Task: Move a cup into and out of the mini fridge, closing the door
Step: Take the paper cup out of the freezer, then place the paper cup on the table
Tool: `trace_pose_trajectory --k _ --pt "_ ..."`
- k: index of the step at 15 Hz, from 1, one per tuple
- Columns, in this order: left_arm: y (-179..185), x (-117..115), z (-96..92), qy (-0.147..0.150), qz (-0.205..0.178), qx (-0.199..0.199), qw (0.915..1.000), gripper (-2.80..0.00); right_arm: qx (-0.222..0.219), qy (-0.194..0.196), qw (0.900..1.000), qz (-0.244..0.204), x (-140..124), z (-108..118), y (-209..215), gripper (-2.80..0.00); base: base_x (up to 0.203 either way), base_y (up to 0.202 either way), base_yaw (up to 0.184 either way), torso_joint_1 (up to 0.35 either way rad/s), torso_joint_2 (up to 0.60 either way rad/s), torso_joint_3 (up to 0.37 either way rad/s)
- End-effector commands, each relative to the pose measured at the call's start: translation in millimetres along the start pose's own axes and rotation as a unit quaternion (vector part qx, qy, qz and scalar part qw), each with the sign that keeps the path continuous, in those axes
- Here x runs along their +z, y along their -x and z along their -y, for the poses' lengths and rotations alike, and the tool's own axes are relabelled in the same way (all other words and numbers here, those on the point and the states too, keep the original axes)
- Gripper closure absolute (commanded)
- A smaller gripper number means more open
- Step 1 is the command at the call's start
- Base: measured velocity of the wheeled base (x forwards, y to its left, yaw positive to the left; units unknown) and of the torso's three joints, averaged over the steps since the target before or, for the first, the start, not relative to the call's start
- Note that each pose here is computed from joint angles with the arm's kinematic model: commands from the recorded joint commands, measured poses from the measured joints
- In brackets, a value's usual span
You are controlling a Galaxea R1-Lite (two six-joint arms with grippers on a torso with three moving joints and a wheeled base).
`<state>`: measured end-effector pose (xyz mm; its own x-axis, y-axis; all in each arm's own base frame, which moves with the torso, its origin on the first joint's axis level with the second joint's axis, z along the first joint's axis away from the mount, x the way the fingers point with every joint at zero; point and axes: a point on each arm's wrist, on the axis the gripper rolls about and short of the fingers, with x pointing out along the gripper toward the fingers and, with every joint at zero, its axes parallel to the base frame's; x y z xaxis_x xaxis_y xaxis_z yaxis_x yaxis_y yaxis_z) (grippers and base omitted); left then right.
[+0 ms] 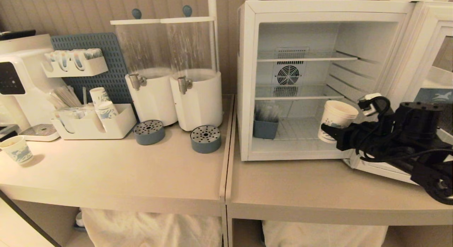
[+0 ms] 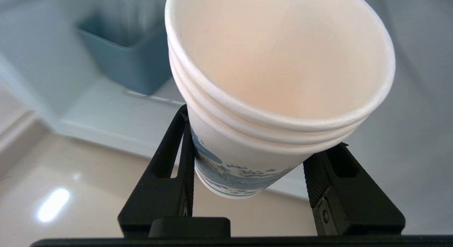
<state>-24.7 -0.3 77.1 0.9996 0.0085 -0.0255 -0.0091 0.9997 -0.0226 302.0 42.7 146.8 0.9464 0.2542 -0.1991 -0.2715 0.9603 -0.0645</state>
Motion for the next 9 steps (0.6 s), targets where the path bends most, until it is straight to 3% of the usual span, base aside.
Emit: trace_pose_trajectory --k 1,9 --pt "-0.1 0.0 0.0 0.0 -0.001 0.0 1.0 0.0 -0.003 0.006 0.999 0.046 21.0 -4.6 46.5 0.0 0.0 0.0 0.0 0.0 0.0 0.0" --pt "-0.1 0.0 0.0 0.0 -0.001 0.0 1.0 0.0 -0.012 0.009 0.995 0.099 30.4 -23.3 199.9 0.0 0.0 0.0 0.0 0.0 0.0 0.0"
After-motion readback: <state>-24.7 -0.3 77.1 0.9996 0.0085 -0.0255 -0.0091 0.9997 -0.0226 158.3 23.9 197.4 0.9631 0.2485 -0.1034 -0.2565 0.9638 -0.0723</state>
